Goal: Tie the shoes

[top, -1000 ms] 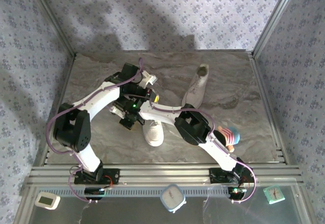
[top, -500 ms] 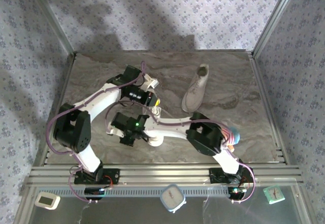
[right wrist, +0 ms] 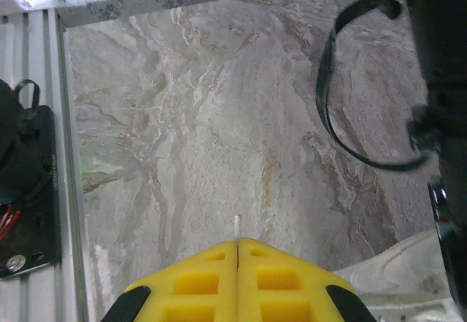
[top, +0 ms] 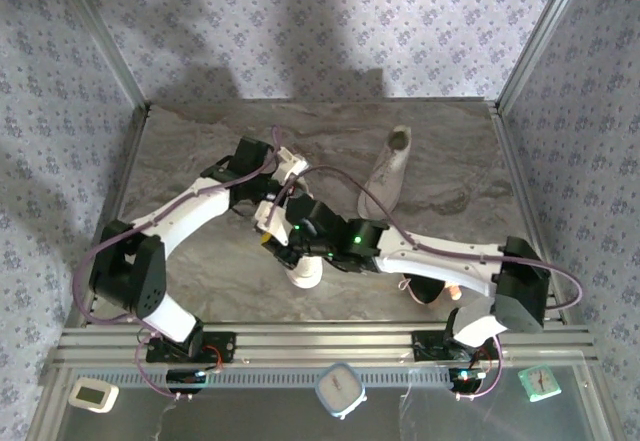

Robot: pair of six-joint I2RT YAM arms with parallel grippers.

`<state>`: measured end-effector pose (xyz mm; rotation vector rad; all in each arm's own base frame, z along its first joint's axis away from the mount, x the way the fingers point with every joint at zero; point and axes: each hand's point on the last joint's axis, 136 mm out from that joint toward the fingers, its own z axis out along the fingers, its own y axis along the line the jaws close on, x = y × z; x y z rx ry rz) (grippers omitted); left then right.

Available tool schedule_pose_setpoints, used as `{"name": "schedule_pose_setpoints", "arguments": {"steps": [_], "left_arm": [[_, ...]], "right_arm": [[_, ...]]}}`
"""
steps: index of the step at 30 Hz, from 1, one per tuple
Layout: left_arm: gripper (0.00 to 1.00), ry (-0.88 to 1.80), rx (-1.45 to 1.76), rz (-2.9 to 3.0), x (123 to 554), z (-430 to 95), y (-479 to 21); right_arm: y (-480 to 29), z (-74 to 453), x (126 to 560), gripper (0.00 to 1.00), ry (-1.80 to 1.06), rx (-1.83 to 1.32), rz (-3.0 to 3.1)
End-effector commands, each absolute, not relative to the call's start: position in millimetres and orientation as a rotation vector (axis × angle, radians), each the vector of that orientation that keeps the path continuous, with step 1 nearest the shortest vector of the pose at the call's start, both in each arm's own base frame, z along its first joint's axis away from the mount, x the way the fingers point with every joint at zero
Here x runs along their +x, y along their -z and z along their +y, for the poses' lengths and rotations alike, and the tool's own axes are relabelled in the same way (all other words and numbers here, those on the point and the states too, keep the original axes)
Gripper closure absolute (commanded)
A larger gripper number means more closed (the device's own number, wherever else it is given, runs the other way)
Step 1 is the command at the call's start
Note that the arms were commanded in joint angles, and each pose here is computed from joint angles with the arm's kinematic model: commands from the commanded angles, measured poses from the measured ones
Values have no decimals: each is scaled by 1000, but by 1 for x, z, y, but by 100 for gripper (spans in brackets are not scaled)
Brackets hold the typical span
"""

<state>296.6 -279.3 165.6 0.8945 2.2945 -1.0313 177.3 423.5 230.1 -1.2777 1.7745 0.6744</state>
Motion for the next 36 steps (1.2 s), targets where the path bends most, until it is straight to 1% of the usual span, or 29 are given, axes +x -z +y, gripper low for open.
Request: {"name": "schedule_pose_setpoints", "arguments": {"steps": [1, 5, 8, 11, 17, 22, 27, 32, 36], "left_arm": [[100, 1038, 921, 2141, 300, -286, -191], [100, 1045, 919, 2101, 299, -287, -194], [100, 1049, 921, 2097, 297, -286, -194], [100, 1048, 926, 2089, 296, -286, -194], [100, 1037, 922, 2082, 297, -285, -195], [100, 1041, 921, 2085, 296, -285, -194], [100, 1034, 912, 2090, 297, -284, -193], [100, 1036, 909, 2097, 297, -285, -192], [100, 1033, 905, 2107, 297, -284, -190]], "right_arm": [[-241, 417, 167, 100, -767, -1231, 1772], [-234, 406, 151, 100, -810, -1267, 1780], [-219, 393, 140, 100, -814, -1289, 1827], [-200, 375, 138, 100, -782, -1247, 1893], [-172, 332, 153, 100, -719, -1037, 2031], [-139, 306, 164, 100, -733, -882, 2181], [-124, 307, 152, 100, -808, -893, 2212], [-128, 331, 116, 100, -953, -1101, 2139], [-127, 345, 89, 100, -1015, -1244, 2099]]}}
